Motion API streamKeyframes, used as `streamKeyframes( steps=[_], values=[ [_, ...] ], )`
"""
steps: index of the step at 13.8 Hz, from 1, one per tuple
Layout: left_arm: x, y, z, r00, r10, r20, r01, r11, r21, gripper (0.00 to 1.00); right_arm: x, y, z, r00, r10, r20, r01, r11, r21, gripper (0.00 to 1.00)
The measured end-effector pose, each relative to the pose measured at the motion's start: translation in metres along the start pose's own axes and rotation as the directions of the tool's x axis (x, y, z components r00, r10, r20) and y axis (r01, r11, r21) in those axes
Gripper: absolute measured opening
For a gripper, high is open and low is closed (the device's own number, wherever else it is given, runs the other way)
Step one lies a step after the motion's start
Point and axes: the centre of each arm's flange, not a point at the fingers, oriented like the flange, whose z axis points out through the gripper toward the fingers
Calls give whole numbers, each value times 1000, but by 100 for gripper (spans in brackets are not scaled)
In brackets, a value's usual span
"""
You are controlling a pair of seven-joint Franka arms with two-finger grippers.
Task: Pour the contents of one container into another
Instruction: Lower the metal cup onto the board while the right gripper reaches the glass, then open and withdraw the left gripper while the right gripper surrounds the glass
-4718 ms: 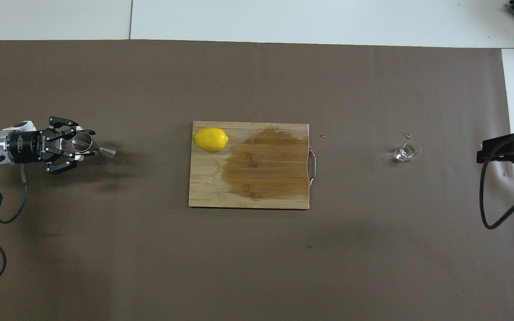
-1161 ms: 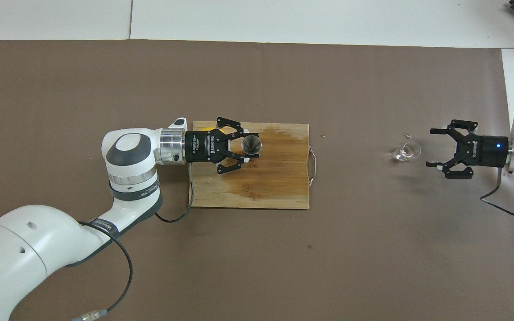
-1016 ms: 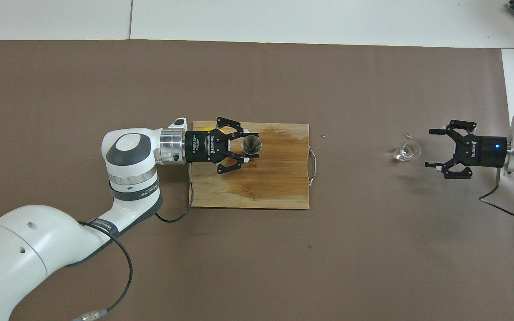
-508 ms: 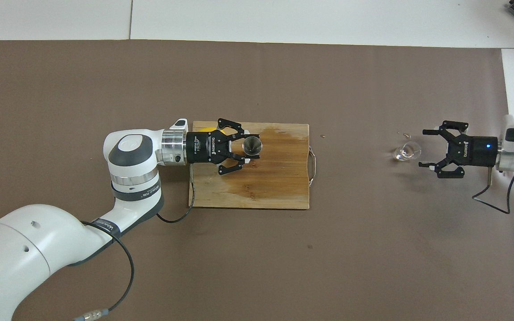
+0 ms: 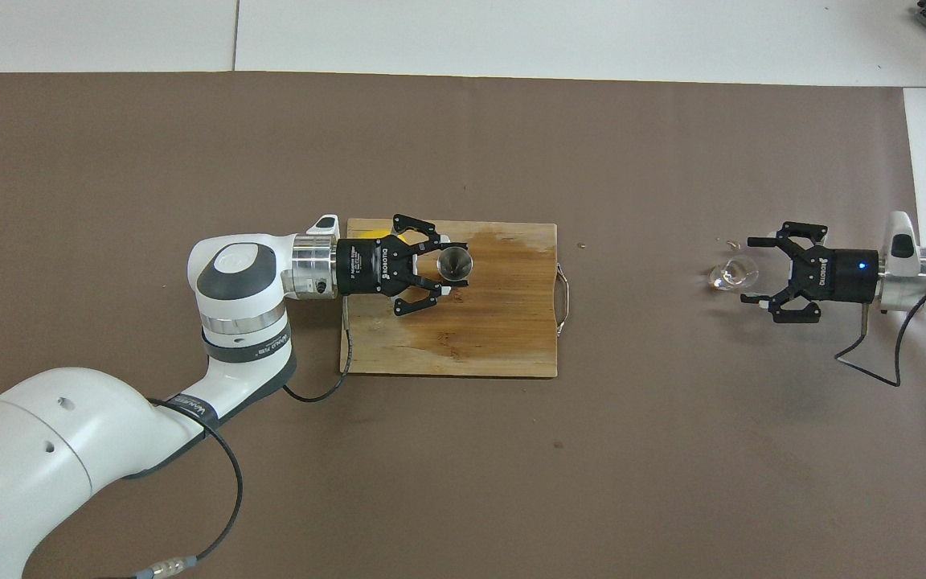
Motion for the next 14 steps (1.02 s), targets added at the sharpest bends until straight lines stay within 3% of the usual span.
streamKeyframes(
  steps=[2,3,7,11,14],
  values=[
    [1,0,0,1000,3,0,-3,1000,0,94,3,1,5,1000,-2,-2,2,1000,-6,100],
    [1,0,0,1000,4,0,-4,1000,-1,100,4,2,7,1000,-4,2,4,1000,-6,100],
    [2,5,-9,1000,13,-13,-13,1000,-8,100,4,3,9,1000,-6,19,7,1000,-20,90],
    [1,23,-42,996,61,-61,-62,998,-9,100,3,4,7,1000,-5,21,5,1000,-24,90],
    [-21,49,-85,989,133,-71,-131,991,32,100,2,4,7,1000,-4,23,4,1000,-27,94]
  ],
)
